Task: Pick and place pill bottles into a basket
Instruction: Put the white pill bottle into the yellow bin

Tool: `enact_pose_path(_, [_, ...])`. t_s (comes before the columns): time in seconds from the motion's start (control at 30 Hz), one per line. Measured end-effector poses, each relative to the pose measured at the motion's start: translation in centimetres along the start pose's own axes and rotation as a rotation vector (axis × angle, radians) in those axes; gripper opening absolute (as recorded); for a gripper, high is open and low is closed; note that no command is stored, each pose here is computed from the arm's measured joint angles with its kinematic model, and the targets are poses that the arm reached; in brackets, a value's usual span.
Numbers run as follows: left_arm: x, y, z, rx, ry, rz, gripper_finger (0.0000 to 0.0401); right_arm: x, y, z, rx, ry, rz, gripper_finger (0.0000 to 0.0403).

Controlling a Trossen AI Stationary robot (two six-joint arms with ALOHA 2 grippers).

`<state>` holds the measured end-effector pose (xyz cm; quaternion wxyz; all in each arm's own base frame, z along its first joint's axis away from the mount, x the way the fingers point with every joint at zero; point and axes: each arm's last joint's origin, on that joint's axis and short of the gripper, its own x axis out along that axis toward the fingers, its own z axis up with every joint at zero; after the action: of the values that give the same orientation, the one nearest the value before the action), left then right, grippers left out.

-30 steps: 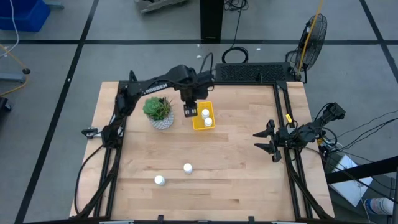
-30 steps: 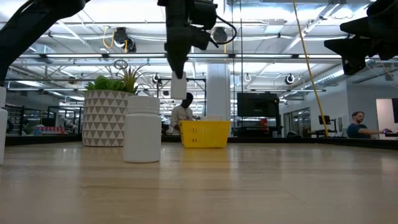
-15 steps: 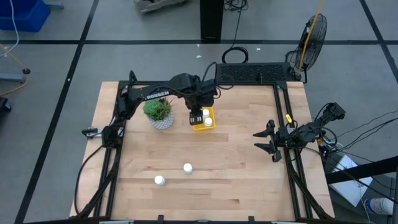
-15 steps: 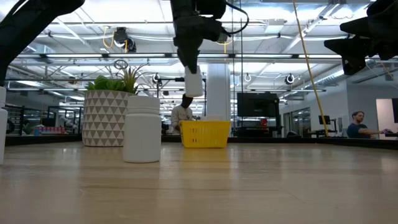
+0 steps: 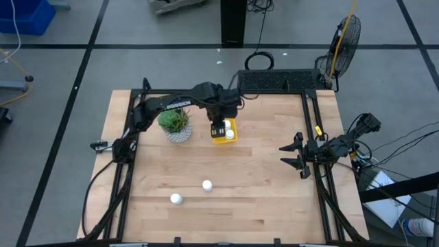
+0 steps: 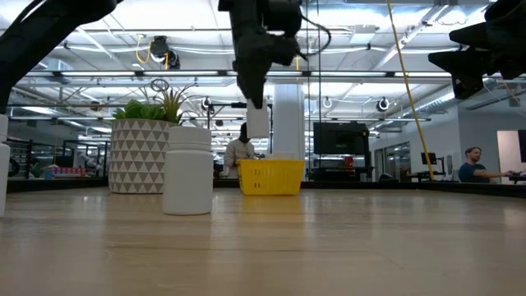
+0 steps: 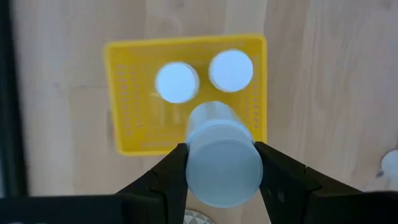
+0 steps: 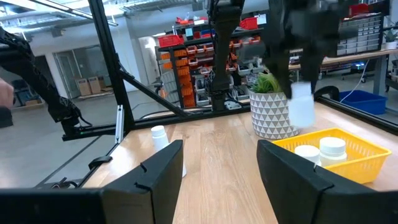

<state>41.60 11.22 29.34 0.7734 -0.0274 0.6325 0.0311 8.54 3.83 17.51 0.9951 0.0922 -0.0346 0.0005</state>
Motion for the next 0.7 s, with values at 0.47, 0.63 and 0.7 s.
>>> enact_pose_path(0.47, [6.9, 0.1, -0.5, 0.008, 0.078, -0.078, 0.0166, 0.0, 0.0, 0.0, 0.0, 0.0, 0.0, 0.0196])
enact_pose_path(0.63, [8.0, 0.1, -0.8, 0.007, 0.08, -0.092, 0.0167, 0.0, 0.0, 0.0, 0.0, 0.0, 0.0, 0.0196])
enact_pose_path(0.7, [8.5, 0.0, -0.9, 0.002, 0.07, -0.107, 0.0165, 0.0, 0.0, 0.0, 0.0, 0.0, 0.0, 0.0196])
